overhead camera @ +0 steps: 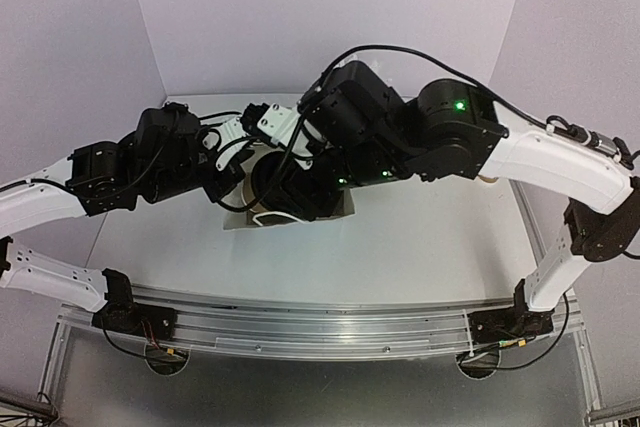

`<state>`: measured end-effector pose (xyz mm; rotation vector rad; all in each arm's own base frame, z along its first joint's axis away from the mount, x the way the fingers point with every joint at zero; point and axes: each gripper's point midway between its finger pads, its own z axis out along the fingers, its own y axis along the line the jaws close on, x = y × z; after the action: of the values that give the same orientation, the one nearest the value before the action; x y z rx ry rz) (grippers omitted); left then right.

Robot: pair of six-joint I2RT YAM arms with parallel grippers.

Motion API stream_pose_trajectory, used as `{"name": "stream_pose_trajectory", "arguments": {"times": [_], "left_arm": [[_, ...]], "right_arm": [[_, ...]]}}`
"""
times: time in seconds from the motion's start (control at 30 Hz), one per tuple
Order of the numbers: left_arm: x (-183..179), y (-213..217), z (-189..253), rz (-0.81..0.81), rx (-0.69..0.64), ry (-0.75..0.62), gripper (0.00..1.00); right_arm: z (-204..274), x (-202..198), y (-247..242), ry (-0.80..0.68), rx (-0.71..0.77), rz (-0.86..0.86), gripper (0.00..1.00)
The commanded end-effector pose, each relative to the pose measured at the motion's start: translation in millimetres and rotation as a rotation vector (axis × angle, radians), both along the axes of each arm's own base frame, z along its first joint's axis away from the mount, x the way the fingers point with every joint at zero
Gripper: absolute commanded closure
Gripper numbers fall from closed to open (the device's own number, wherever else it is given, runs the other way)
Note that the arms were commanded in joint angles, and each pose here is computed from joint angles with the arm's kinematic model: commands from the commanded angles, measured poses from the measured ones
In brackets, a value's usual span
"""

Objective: Pack the takeout coffee

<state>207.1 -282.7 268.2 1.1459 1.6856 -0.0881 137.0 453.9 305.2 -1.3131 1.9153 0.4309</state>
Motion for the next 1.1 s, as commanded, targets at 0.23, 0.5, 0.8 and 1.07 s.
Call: {"name": "stream_pose_trajectory", "arguments": {"times": [0.23,0.5,0.8,1.07], "left_arm": [[-8.5,-1.9,27.6,-0.035,-0.149,0.014,1.00],[-8.7,-0.8,27.7,-0.043,-0.148,0.021,1.00],[-5.8,4.0,23.2,-0.009,-0.139,0.027,1.00],[-5.6,5.4,29.1,-0.042,-0.101,-0.039,1.00]], "right_arm": [[-35.3,13.3,12.6,-0.128,-0.089,0.125,0.55],[-51.7,15.5,2.0,-0.147,-0.134,0.119,0.57],[-60.9,45.5,-36.4,-0.156,-0.114,-0.241,0.59],[-77.0,58.2,-62.1,-0.247,-0.205,-0.336,0.60]]}}
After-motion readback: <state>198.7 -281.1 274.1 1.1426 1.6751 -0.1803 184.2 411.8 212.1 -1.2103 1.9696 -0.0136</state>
